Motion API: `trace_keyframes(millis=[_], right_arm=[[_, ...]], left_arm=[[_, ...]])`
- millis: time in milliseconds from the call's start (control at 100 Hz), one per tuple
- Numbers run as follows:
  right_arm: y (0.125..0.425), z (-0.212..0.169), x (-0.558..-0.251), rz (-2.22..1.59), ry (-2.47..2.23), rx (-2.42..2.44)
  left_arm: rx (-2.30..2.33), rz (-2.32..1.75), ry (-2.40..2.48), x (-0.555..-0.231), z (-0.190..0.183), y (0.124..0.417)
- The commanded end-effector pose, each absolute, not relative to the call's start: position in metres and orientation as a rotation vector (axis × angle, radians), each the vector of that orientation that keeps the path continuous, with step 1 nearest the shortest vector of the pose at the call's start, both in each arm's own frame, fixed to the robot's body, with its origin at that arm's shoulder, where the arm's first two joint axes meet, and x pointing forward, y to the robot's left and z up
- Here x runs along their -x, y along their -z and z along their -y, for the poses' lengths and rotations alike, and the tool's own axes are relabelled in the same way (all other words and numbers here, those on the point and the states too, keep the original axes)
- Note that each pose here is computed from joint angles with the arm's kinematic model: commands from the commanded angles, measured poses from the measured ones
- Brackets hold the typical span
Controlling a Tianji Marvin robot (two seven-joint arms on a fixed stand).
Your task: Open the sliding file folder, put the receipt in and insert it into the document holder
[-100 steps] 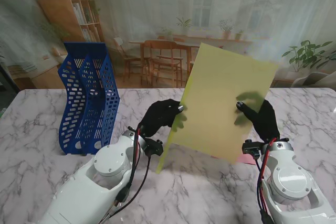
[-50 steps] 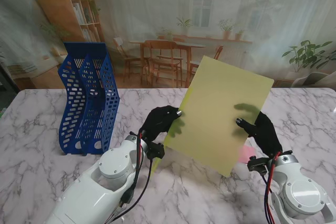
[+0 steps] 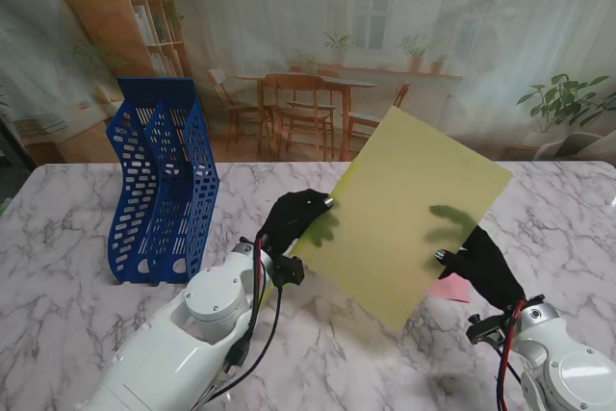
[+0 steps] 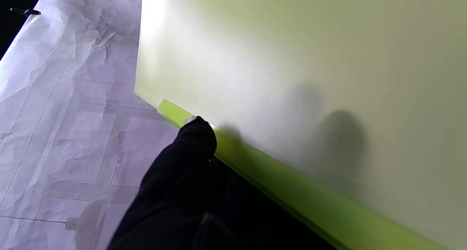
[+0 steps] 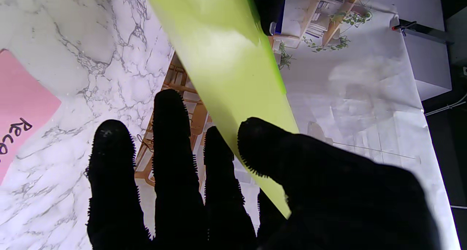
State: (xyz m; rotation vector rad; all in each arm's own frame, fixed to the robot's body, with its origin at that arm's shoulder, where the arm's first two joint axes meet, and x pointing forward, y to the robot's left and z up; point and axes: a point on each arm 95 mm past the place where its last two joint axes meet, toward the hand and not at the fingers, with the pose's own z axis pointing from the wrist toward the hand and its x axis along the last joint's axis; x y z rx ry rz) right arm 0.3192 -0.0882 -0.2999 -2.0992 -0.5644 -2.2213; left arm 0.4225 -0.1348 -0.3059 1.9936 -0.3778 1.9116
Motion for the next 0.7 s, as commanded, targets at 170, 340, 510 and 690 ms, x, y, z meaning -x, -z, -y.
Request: trace_keyframes(millis=[170, 340, 510, 690], right_arm=[[0.308, 0.088, -0.312, 0.702, 2.129, 2.085], [0.315, 0.091, -0.312, 0.800, 2.077, 2.085], [0.320, 0.091, -0.312, 0.932, 2.084, 2.096], [0.322, 0.088, -0.313, 0.986, 2.076, 2.109]], left_arm=[[-1.987, 0.366, -1.910, -0.422, 0.140, 0.303], [-1.983, 0.350, -1.917, -0.423, 0.143, 0.301], [-1.978, 0.322, -1.917, -0.423, 0.144, 0.299], [-1.972, 0.310, -1.917, -0.423, 0.146, 0.297]])
